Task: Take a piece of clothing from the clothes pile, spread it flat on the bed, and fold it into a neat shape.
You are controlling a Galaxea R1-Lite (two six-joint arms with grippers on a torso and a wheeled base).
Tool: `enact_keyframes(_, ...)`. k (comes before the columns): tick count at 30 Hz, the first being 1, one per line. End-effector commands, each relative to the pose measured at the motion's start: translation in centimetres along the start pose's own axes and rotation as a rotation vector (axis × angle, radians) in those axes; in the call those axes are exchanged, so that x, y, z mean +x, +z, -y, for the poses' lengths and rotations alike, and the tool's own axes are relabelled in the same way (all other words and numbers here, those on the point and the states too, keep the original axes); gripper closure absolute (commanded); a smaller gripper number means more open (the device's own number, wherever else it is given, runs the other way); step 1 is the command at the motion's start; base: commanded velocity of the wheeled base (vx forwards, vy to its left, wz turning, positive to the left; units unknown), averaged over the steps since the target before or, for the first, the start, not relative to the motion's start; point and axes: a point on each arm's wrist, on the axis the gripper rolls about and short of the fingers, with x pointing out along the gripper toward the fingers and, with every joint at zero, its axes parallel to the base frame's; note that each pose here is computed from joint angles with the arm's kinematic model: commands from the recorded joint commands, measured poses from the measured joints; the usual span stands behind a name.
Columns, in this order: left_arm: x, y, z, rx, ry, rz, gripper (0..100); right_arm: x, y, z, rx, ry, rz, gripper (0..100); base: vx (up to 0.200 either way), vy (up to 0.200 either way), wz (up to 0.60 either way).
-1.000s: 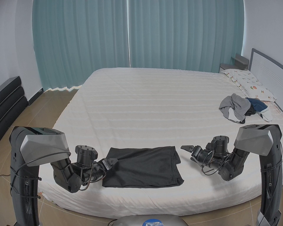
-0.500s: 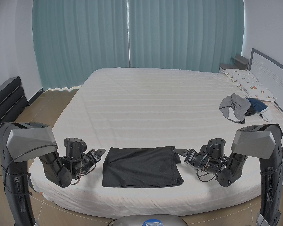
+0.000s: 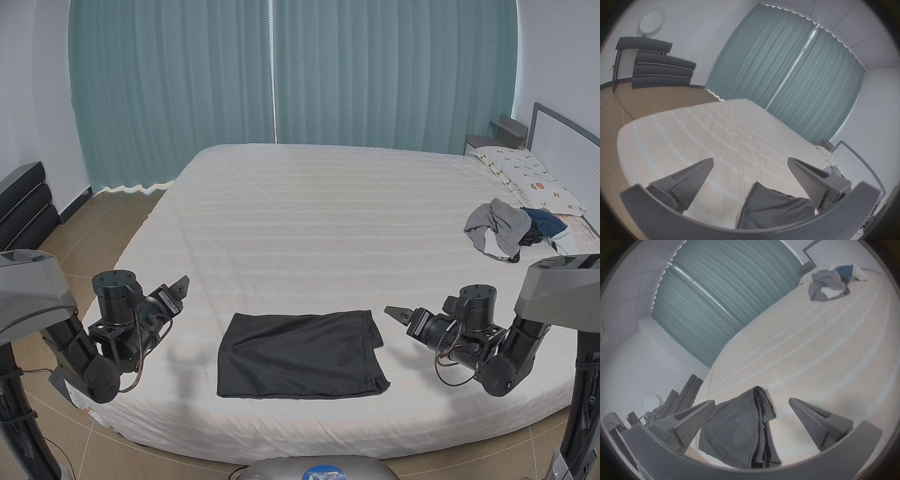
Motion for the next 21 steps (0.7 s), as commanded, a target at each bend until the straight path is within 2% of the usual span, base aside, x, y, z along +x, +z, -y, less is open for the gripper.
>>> enact_keyframes(1, -4.9, 3.1, 0.2, 0.04, -0.03, 0.121, 0, -6.0, 2.7, -3.1, -0.108, 0.05, 0.099, 0, 0.0, 0.0, 0.0)
enact_keyframes(6, -9.6, 6.6, 0.5, 0.082, -0.036, 0.29, 0, -13.3, 4.0, -4.7, -0.276, 0.073, 0.208, 0, 0.0, 0.0, 0.0)
enact_keyframes(9, -12.4, 7.9, 0.5, 0.119, -0.058, 0.363, 0, -16.8, 4.0, -4.9, -0.391, 0.066, 0.268, 0, 0.0, 0.0, 0.0)
enact_keyframes(11, -13.9, 8.7, 0.6, 0.135, -0.043, 0.425, 0, -19.0, 4.1, -4.9, -0.446, 0.064, 0.317, 0, 0.0, 0.0, 0.0)
enact_keyframes(12, -13.9, 8.7, 0.6, 0.135, -0.043, 0.425, 0, -19.0, 4.1, -4.9, -0.446, 0.064, 0.317, 0, 0.0, 0.0, 0.0)
enact_keyframes(13, -15.3, 9.4, 0.6, 0.127, -0.003, 0.497, 0, -21.1, 3.9, -4.9, -0.475, 0.061, 0.361, 0, 0.0, 0.0, 0.0)
enact_keyframes(16, -17.4, 10.4, 0.5, 0.123, 0.041, 0.591, 0, -23.8, 3.1, -4.3, -0.509, 0.043, 0.395, 0, 0.0, 0.0, 0.0)
enact_keyframes(18, -18.3, 10.5, 0.3, 0.136, 0.042, 0.611, 0, -24.6, 2.9, -4.1, -0.518, 0.035, 0.405, 0, 0.0, 0.0, 0.0)
enact_keyframes(21, -21.4, 10.4, -0.6, 0.24, 0.063, 0.669, 0, -27.3, 2.5, -3.6, -0.562, 0.003, 0.435, 0, 0.0, 0.0, 0.0)
